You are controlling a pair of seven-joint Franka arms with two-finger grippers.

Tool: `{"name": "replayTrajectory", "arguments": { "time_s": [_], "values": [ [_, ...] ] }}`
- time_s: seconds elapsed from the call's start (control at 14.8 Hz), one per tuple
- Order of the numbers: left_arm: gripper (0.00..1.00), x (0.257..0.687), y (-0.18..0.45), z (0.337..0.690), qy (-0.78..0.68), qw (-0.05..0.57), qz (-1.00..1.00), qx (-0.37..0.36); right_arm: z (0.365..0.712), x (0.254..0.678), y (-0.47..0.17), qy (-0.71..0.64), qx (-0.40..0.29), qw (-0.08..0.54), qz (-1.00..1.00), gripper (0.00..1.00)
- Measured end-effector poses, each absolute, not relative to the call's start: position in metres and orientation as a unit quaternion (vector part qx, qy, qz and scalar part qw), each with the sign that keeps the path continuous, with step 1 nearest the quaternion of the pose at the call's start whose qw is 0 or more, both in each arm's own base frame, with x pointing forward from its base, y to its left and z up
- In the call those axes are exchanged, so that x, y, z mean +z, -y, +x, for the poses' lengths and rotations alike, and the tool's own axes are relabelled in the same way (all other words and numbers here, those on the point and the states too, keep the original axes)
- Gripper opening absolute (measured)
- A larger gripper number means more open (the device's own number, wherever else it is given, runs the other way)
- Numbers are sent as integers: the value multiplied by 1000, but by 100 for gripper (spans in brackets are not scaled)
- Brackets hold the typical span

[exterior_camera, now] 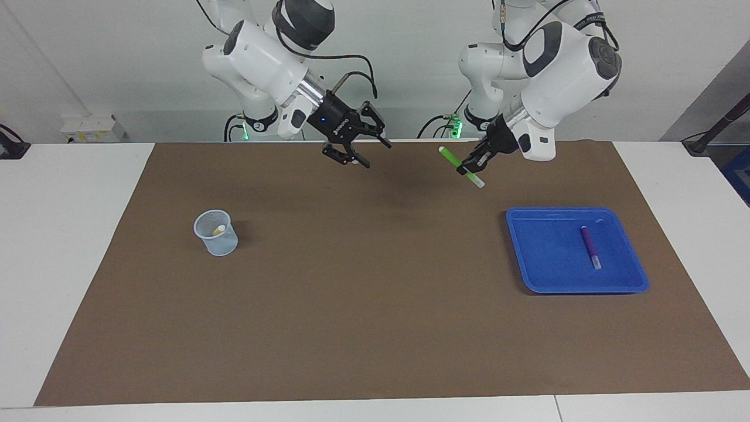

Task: Transfer and insert pens with both arms
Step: 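Grasp the green pen with the right gripper and open the left gripper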

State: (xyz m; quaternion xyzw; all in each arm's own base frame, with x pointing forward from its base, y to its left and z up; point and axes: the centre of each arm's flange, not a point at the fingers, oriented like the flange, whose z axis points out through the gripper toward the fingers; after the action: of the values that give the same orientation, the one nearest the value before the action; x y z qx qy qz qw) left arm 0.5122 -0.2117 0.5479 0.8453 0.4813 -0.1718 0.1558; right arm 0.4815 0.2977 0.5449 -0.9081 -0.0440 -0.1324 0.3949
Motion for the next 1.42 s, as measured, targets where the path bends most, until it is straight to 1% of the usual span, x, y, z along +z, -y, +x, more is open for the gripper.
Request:
{"name": "replayTrajectory", "arguments": {
  "time_s": [0.14, 0.2, 0.27, 0.47, 0.54, 0.61, 0.81, 0.88, 1.02, 1.08, 1.22, 1.29, 1.42],
  "values": [
    [17, 551, 226, 510, -513, 162, 825, -173, 480, 543, -302, 39, -131, 397, -908, 70],
    [17, 552, 235, 509, -527, 165, 816, -172, 480, 543, -302, 38, -131, 397, -908, 67],
    [17, 554, 245, 507, -541, 169, 806, -169, 480, 543, -302, 36, -130, 398, -908, 70],
    [17, 558, 272, 498, -562, 175, 791, -167, 478, 542, -310, 35, -136, 399, -906, 70],
    [17, 559, 277, 496, -567, 177, 787, -167, 476, 541, -316, 32, -140, 399, -906, 68],
    [17, 560, 280, 496, -571, 179, 784, -166, 474, 538, -324, 31, -141, 400, -905, 70],
    [17, 561, 284, 494, -574, 181, 781, -165, 472, 528, -335, 30, -139, 400, -906, 70],
    [17, 561, 284, 494, -574, 182, 781, -165, 472, 526, -335, 29, -138, 399, -906, 63],
    [17, 561, 284, 494, -575, 182, 781, -165, 473, 525, -335, 28, -137, 399, -906, 57],
    [17, 561, 284, 494, -575, 182, 781, -165, 473, 525, -335, 28, -137, 399, -906, 48],
    [17, 563, 284, 494, -575, 183, 781, -164, 474, 523, -333, 26, -136, 398, -907, 26],
    [17, 562, 284, 494, -575, 182, 780, -165, 474, 523, -333, 26, -135, 399, -907, 22],
    [17, 562, 284, 494, -575, 182, 780, -166, 474, 523, -333, 26, -135, 398, -907, 22]
  ]
}}
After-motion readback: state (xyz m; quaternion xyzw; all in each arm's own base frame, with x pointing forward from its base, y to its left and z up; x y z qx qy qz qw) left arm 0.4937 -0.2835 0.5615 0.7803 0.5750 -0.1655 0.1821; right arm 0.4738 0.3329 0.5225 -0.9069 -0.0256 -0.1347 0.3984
